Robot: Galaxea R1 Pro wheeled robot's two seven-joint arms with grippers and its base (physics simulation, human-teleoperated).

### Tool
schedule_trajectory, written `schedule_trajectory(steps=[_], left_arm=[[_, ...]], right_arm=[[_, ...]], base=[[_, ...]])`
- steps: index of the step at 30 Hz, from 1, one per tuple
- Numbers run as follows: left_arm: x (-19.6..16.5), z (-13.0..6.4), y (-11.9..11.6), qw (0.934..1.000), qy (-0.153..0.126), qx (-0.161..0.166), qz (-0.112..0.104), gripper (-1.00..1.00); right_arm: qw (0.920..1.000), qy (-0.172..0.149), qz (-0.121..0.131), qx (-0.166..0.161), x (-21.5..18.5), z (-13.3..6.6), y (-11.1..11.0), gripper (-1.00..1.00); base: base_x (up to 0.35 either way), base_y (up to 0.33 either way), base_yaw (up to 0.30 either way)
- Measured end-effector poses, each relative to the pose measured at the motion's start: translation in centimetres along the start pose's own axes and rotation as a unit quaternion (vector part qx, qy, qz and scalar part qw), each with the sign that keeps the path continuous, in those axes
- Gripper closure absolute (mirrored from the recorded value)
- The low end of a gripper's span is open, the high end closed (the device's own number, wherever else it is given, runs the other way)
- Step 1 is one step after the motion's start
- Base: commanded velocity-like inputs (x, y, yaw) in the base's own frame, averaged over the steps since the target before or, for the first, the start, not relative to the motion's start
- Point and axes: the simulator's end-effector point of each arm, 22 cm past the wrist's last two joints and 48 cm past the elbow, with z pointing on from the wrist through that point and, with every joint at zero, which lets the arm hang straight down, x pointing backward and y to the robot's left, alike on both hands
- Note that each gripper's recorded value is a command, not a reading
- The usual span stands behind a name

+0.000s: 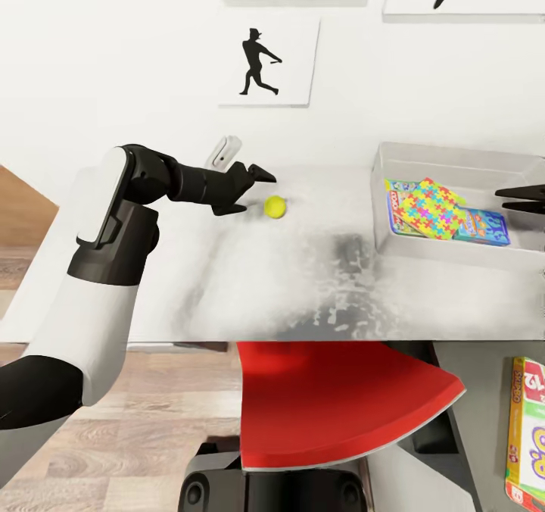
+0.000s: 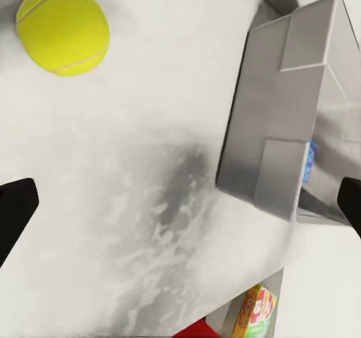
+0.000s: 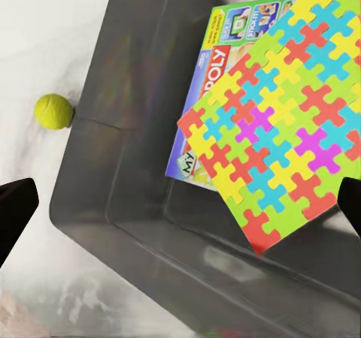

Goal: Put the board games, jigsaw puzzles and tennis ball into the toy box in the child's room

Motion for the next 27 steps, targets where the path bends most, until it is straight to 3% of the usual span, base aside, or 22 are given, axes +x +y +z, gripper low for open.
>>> schedule_trajectory(steps=[27], left_arm=[[-0.20, -0.66, -0.68, 1.0000, -0.006, 0.001, 0.005, -1.00]], right_arm=[[1.0000, -0.004, -0.006, 0.001, -0.47, -0.59, 0.54, -1.00]], base=[[-0.018, 0.000, 0.009]])
